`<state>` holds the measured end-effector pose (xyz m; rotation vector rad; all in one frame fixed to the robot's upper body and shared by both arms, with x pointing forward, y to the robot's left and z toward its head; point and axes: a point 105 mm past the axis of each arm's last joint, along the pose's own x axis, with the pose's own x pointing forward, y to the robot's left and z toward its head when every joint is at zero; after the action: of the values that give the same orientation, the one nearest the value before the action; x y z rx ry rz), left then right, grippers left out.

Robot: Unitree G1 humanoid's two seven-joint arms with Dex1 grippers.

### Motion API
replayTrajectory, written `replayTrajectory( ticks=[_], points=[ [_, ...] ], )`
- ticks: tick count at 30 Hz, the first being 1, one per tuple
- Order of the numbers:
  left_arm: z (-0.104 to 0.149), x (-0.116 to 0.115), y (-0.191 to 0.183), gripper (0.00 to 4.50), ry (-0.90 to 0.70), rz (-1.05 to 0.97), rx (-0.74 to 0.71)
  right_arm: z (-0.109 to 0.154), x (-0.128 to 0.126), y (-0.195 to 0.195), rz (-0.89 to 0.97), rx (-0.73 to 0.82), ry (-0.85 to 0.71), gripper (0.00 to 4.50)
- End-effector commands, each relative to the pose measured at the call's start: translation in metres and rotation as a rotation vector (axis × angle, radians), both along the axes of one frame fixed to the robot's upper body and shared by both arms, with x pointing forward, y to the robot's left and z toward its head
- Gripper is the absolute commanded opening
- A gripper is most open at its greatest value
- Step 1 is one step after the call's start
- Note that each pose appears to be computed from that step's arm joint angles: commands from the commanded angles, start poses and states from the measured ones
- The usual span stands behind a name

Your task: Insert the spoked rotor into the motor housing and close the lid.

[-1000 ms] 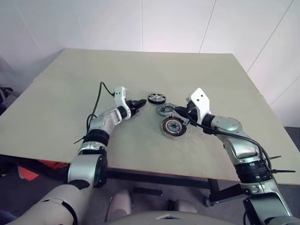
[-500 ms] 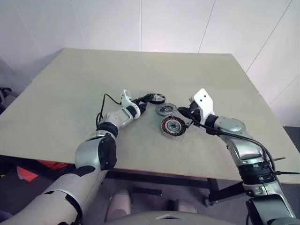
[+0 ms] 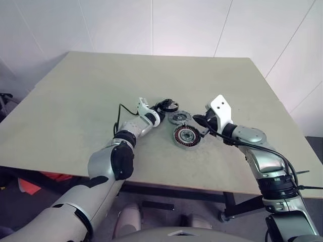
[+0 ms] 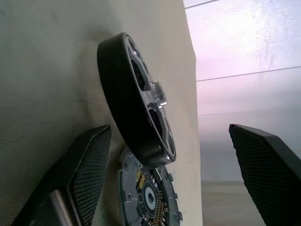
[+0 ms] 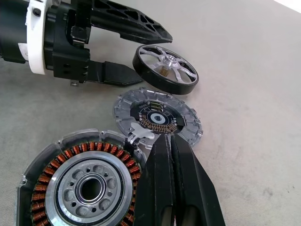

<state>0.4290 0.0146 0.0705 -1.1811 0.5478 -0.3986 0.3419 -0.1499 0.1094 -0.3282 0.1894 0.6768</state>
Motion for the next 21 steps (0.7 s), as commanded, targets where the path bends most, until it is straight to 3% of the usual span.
replayTrajectory(
  ticks=[1,3,9,12,21],
  points=[
    [0.013,0.008,0.000,3.08,-0.008,0.043,-0.006,0.024,0.002,0.001,0.003,0.011,-0.083,0.00],
    [0.012,0.007,-0.001,2.40,0.000,0.038,-0.004,0.024,0.002,0.000,-0.002,0.008,-0.086,0.00],
    [0.007,0.006,0.000,2.40,0.018,0.044,0.005,0.024,0.003,-0.002,-0.013,0.004,-0.089,0.00],
    [0.003,0.005,0.001,1.59,0.038,0.049,0.013,0.025,0.004,-0.002,-0.019,0.002,-0.093,0.00],
    [-0.001,0.005,0.005,1.59,0.051,0.058,0.023,0.024,0.007,-0.002,-0.027,-0.004,-0.097,0.00]
  ],
)
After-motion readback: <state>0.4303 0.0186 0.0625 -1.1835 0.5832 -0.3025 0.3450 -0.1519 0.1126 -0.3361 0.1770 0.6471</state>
